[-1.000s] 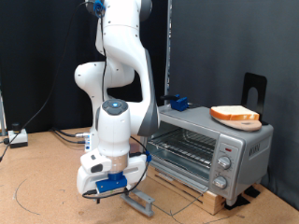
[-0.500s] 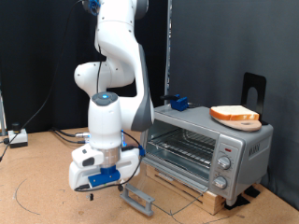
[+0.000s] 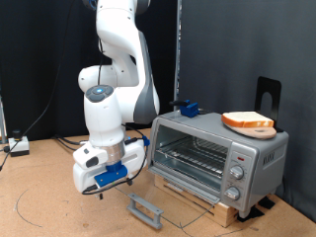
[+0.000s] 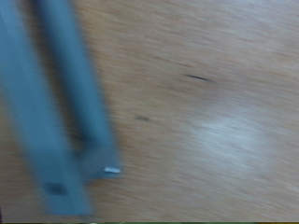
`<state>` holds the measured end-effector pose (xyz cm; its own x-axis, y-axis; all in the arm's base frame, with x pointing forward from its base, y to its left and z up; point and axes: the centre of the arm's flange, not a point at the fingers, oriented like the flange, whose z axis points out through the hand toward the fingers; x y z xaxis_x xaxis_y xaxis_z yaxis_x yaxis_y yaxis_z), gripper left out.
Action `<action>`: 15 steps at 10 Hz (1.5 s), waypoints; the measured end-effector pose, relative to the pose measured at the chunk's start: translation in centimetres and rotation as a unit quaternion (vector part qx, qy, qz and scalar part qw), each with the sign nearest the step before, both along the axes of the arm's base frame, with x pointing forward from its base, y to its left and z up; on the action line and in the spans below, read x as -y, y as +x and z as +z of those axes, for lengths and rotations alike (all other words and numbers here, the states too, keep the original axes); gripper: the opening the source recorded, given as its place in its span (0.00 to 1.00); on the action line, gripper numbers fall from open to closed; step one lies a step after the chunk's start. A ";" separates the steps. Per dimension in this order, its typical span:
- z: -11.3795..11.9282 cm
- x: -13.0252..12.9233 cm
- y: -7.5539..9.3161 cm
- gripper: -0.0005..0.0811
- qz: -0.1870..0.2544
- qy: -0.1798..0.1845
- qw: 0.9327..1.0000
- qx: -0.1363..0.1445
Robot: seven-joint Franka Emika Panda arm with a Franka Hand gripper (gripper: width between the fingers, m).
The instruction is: Make a piece of toast with the oven
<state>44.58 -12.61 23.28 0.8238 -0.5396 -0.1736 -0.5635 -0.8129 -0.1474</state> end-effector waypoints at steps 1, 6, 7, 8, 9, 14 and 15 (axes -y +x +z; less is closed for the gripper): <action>1.2 -0.4 0.0 0.99 0.008 0.049 0.999 0.007; 8.2 -1.6 -0.2 0.99 0.027 0.149 0.987 0.043; 9.5 -1.7 -0.3 0.99 0.037 0.148 0.987 0.049; 10.9 -1.8 -0.5 0.99 0.044 0.139 0.988 0.051; 11.8 -2.0 -1.0 0.99 0.047 0.134 0.989 0.049; 14.0 -6.3 0.6 0.99 0.133 0.209 0.954 0.167; 14.8 -7.7 0.5 0.99 0.165 0.234 0.941 0.180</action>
<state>45.10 -4.92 38.04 0.9839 -0.1786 -0.0072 -0.1380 -0.7333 -0.6657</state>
